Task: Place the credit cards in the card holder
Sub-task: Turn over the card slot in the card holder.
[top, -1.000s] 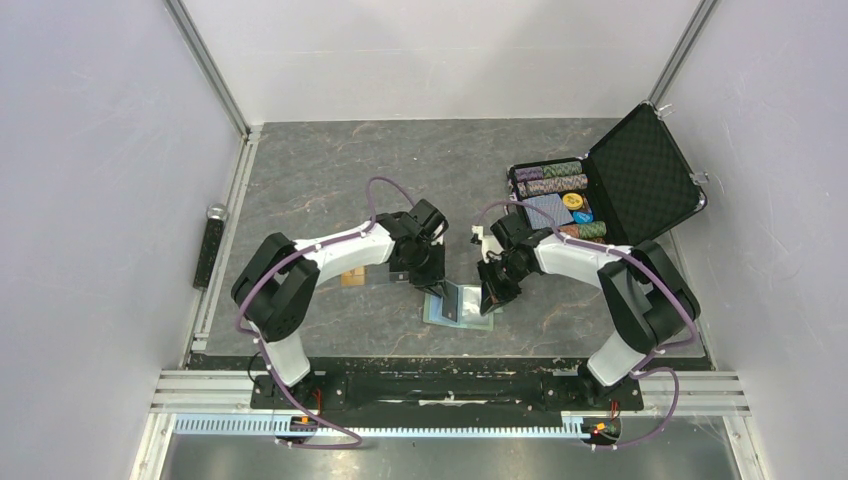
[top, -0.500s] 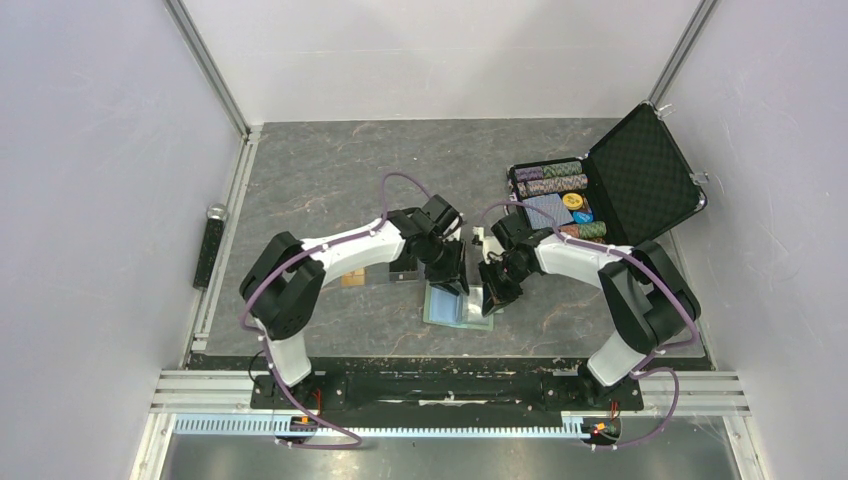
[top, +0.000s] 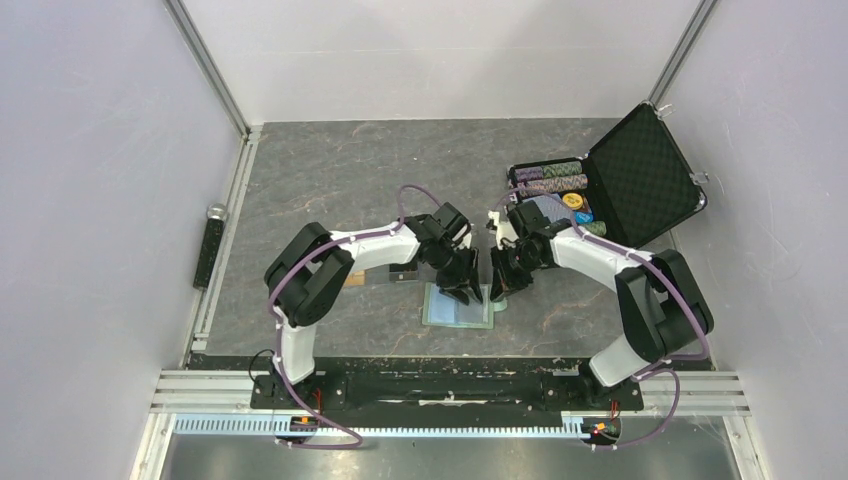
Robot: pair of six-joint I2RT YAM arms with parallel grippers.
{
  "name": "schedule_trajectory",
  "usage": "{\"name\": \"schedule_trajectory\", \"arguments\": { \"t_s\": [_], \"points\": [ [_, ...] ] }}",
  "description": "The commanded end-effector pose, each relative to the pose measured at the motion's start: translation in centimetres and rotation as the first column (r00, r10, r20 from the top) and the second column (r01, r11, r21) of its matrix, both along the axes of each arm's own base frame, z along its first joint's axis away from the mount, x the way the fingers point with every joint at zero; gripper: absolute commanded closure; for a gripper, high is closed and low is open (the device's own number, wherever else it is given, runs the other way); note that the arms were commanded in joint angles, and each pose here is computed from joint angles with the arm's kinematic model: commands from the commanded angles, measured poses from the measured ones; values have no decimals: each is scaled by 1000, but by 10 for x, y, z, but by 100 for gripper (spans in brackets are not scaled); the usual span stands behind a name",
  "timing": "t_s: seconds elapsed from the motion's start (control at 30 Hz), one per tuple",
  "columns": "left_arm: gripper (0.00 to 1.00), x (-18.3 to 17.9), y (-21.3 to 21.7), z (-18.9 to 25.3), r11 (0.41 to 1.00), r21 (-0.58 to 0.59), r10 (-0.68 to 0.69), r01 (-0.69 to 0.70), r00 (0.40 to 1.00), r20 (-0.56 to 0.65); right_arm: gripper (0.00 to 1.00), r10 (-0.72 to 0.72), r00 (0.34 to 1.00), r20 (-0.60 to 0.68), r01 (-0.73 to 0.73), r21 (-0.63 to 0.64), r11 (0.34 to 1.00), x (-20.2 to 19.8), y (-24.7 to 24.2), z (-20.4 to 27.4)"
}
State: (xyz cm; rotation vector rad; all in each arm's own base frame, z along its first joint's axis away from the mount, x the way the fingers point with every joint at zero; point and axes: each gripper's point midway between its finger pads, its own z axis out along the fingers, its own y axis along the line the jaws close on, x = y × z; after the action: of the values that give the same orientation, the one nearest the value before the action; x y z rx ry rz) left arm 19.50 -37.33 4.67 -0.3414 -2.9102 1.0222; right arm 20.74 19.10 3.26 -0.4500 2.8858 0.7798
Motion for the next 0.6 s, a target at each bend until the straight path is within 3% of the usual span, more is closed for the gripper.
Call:
{"name": "schedule_trajectory", "arguments": {
  "t_s": [0.0, 0.2, 0.33, 0.57],
  "points": [
    [52, 1, -29, 9, 994, -108, -18, 14, 999, -36, 100, -13, 995, 95, 9, 40, 999, 24, 4, 30],
    [49, 3, -43, 20, 980, -198, -32, 27, 999, -21, 100, -17, 983, 185, 7, 55, 998, 42, 7, 54],
    [48, 15, -46, 47, 962, -270, -16, 34, 998, 69, 99, -18, 976, 215, 2, 74, 997, 51, 12, 65],
    [46, 54, -4, 95, 933, -352, 157, -71, 962, 222, 94, -21, 976, 216, -3, 107, 994, 62, 22, 72]
  ]
}}
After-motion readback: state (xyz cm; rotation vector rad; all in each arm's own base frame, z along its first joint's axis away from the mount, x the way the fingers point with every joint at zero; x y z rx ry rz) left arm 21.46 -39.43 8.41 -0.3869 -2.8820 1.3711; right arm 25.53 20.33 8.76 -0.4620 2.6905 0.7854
